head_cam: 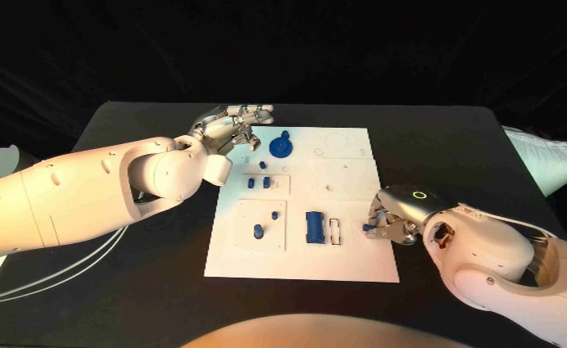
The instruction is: Assemble the parts on the task board
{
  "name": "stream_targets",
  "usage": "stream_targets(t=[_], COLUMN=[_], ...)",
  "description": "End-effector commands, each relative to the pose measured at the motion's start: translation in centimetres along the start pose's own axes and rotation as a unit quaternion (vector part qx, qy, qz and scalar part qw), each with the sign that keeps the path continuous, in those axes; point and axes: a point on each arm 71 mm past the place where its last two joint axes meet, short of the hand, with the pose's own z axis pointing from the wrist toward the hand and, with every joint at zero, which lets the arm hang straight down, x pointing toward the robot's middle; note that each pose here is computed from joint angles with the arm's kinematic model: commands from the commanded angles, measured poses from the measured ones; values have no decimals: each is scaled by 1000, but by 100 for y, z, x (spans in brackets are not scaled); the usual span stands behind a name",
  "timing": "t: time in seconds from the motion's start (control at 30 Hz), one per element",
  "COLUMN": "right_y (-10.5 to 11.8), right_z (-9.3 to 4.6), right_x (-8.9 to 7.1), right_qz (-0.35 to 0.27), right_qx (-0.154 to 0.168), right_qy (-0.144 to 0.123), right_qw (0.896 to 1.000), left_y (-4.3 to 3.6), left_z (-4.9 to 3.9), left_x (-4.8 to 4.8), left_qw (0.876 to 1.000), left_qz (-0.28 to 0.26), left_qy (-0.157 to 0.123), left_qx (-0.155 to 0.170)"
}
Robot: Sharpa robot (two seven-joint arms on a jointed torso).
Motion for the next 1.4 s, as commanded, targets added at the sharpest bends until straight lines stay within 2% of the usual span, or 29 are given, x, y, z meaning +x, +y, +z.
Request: stream_targets(t=[0.03,0.37,0.63,0.87,1.03,1.17,1.33,1.4], right_y=[-79,-45,-6,50,78,91,129,146], right_z=[-6,19,21,9,-8,-23,-28,-24], right_x=[157,146,113,80,36,10,14,18], right_qz=[-60,-55,-3,70,118,173,241,251], right_qx=[21,19,18,16,19,28,41,42], right_qy=[43,35,15,2,-20,-33,-25,-20], right_qw=[997,998,1000,997,993,984,969,967], left_y=[-6,-4,-3,0,1,2,2,3], left_z=[1,4,6,11,13,13,13,13], left_x=[22,30,33,40,46,48,52,53], left_qw=[1000,1000,1000,1000,1000,1000,1000,1000], left_qz=[-1,-2,-2,-2,-2,-2,-3,-3], left_qy=[10,12,12,13,14,14,15,15], left_qx=[3,3,3,3,3,3,2,2])
